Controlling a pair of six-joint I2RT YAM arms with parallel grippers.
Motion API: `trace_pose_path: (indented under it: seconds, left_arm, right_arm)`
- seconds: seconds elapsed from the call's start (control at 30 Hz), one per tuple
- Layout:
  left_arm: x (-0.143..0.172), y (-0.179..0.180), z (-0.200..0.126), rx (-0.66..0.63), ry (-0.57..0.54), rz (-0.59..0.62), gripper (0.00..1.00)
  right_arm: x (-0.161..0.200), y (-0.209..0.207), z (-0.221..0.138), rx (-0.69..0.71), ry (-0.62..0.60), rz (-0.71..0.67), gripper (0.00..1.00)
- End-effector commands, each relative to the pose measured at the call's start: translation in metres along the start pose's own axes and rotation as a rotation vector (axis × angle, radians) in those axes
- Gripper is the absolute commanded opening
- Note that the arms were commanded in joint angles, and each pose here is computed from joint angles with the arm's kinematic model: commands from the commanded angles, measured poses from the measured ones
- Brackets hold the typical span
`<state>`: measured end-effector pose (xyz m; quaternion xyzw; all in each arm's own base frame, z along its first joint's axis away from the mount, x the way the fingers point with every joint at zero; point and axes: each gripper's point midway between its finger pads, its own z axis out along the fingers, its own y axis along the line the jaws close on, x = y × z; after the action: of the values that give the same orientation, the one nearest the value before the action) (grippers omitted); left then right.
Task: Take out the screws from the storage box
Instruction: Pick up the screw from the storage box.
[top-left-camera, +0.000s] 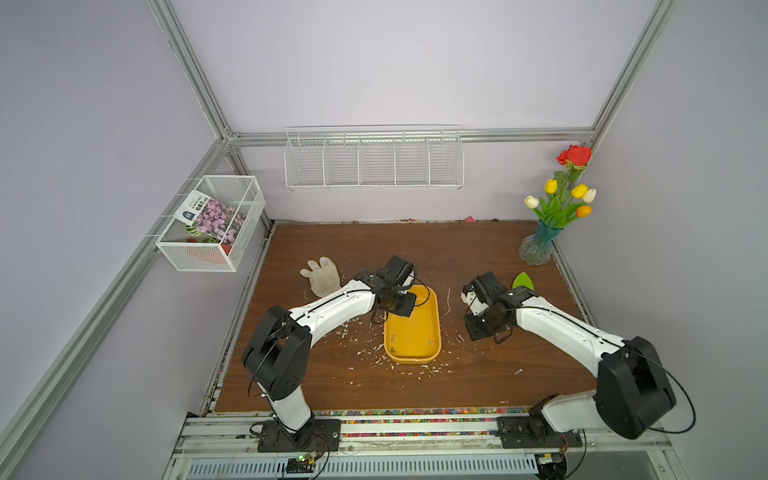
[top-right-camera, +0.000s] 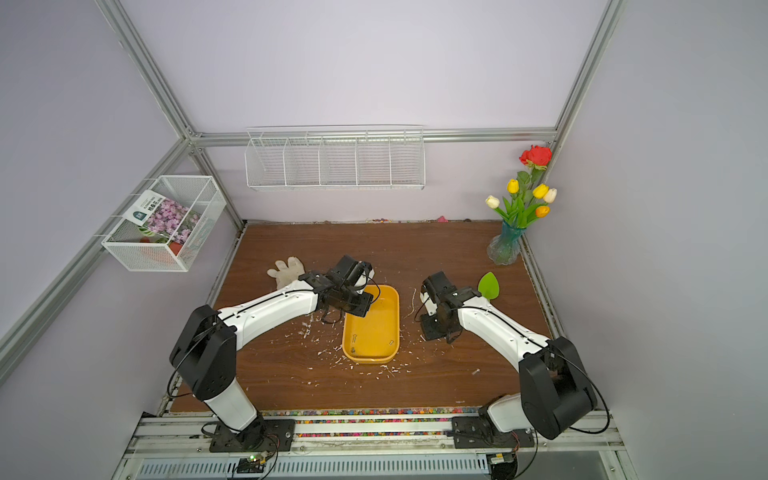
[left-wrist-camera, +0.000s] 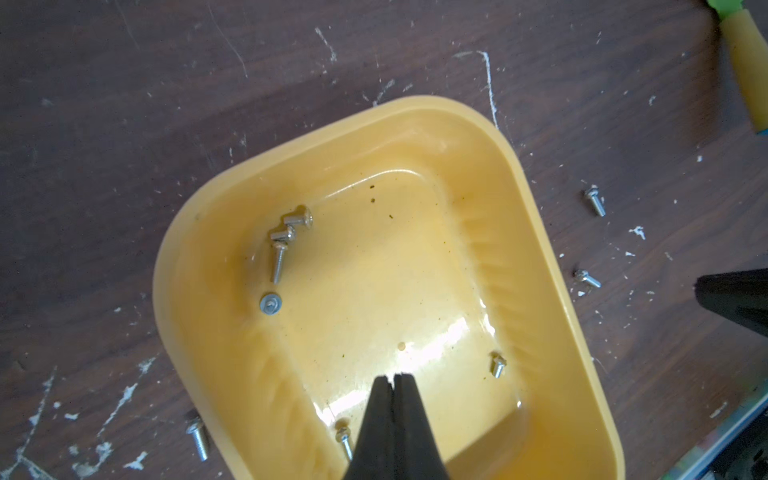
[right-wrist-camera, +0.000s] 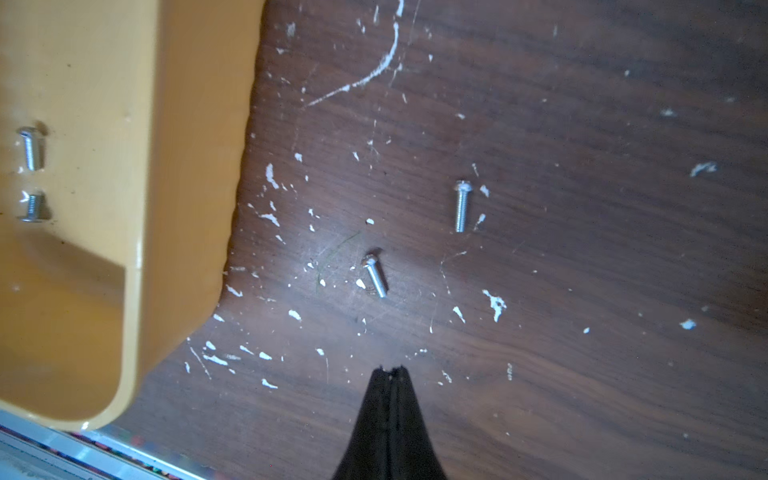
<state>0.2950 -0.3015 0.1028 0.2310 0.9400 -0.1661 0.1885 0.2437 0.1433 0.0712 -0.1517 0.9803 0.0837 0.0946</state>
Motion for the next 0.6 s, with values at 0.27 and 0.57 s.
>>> trace_pose_path:
  seconds: [0.27, 0.57]
  left_arm:
    - [0.006, 0.015, 0.027, -0.092, 0.063, -0.063, 0.17]
    - [-0.002, 0.033, 0.042, -0.257, 0.072, -0.026, 0.28]
  right_arm:
    - [-0.032, 0.004, 0.004, -0.043, -0.06, -0.001, 0.0]
    - [-0.052, 0.014, -0.013, -0.085, -0.129, -0.011, 0.03]
